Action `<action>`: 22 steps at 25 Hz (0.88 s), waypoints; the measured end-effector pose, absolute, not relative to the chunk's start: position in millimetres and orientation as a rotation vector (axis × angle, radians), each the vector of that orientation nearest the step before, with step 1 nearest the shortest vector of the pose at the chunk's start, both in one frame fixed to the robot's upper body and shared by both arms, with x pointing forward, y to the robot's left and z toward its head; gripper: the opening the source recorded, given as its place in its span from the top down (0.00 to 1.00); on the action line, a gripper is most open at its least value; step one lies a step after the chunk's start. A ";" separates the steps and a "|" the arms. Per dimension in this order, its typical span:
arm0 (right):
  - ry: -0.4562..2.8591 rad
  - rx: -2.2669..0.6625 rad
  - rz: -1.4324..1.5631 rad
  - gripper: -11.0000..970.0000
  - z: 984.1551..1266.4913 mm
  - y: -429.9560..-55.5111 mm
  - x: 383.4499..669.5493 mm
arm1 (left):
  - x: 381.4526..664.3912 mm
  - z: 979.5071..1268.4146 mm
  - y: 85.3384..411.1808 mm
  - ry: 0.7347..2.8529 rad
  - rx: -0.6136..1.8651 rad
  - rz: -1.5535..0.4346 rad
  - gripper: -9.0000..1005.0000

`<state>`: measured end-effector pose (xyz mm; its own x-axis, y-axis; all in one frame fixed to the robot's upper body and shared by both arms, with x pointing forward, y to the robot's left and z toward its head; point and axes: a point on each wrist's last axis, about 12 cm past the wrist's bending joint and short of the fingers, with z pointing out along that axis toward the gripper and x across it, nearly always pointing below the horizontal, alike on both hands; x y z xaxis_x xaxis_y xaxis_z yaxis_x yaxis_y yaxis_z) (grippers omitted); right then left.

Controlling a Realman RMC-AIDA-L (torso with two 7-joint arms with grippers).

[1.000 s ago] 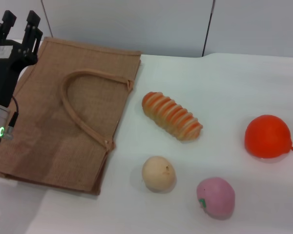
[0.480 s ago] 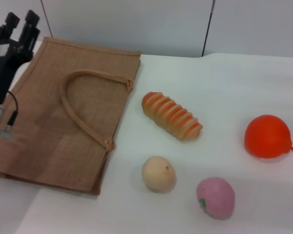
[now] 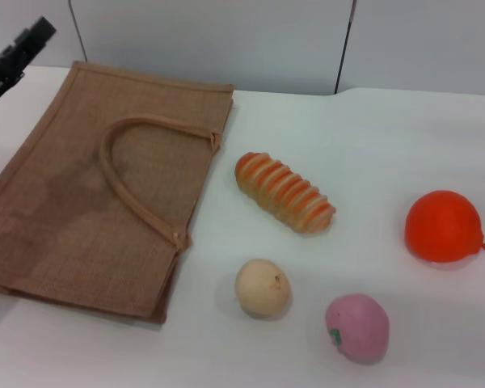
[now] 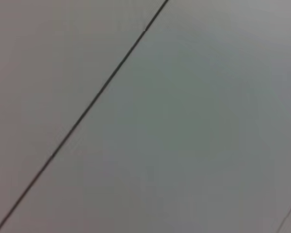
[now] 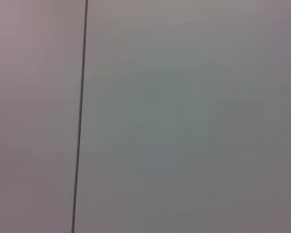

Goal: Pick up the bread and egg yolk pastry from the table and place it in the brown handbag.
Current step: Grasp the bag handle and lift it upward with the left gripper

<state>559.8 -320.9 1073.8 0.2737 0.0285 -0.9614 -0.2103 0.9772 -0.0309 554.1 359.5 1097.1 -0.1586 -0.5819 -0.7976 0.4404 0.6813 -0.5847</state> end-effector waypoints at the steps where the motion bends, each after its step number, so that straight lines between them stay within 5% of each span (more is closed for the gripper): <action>1: 1.285 -0.163 0.162 0.08 1073.8 -320.9 559.8 | 557.2 1100.6 363.6 1.527 -0.123 -0.908 0.43; 12: 1.290 -0.163 0.157 0.08 1073.9 -322.4 560.7 | 600.4 1137.5 378.6 2.033 -0.089 -0.794 0.43; 22: 1.288 -0.163 0.159 0.08 1074.6 -321.8 561.4 | 643.4 1137.5 348.1 2.311 0.040 -0.461 0.43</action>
<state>561.4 -321.8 1074.6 0.2713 0.0260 -0.9621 -0.2082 0.9775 -0.0323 643.4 348.1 1137.5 -0.7068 -0.1101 -0.6987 0.1666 0.9341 -0.3157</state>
